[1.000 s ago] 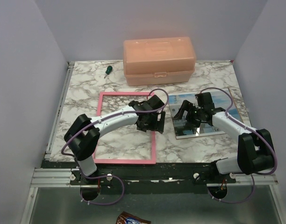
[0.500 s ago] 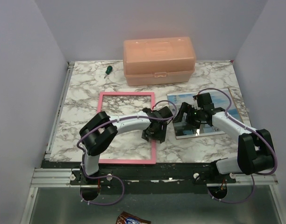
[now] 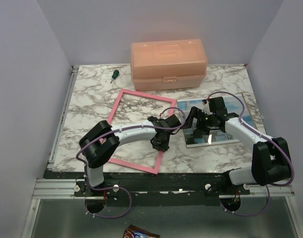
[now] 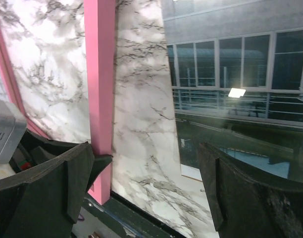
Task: Put the photo into the frame
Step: Turn over the photo frame at the center of the board.
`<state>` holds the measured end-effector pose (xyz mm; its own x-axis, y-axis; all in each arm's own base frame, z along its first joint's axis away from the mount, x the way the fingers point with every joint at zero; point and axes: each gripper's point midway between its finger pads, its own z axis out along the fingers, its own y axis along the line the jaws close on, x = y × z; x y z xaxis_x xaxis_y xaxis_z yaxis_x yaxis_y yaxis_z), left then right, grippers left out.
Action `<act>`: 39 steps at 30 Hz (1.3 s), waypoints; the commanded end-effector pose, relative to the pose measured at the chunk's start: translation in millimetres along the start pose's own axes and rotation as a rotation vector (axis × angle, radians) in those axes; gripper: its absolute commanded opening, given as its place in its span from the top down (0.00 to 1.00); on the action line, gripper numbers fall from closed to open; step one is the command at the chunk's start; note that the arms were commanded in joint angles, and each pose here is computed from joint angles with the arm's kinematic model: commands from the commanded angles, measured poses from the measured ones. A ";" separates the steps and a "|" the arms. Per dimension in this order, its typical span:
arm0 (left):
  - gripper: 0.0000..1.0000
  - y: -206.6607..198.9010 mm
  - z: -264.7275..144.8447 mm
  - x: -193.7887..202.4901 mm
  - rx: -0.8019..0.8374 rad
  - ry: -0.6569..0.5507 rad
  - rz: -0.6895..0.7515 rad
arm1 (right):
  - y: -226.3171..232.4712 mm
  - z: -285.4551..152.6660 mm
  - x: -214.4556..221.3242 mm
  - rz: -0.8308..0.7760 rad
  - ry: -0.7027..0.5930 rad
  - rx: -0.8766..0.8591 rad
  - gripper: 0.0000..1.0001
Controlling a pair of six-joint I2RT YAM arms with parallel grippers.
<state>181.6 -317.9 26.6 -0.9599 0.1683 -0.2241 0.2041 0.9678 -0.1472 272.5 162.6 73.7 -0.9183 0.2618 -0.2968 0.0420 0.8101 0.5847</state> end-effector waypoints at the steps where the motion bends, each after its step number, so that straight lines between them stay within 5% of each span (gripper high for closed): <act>1: 1.00 1.7 -37.7 -5.8 0.030 -0.090 0.010 | 26.5 -3.7 -6.8 -0.010 0.010 -0.122 0.07; 15: 1.00 -10.5 -92.9 18.2 0.118 -0.153 0.078 | 92.3 -14.8 -9.7 0.073 0.028 -0.528 0.07; 22: 1.00 -24.8 -122.4 15.4 0.202 -0.201 0.076 | 95.2 -10.4 -5.1 0.114 0.050 -0.549 0.09; 32: 1.00 -41.0 -146.2 21.5 0.260 -0.237 0.117 | 111.3 -8.4 -0.1 0.148 0.075 -0.605 0.24; 39: 1.00 -40.0 -158.3 24.0 0.289 -0.267 0.107 | 121.0 -13.6 -3.5 0.148 0.060 -0.608 0.60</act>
<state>114.1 -322.3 149.0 -0.8853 0.2232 -0.4080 0.3710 0.8679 -0.3302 273.2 248.4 141.7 -0.9441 0.3026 -0.1307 -0.0206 0.3414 0.9397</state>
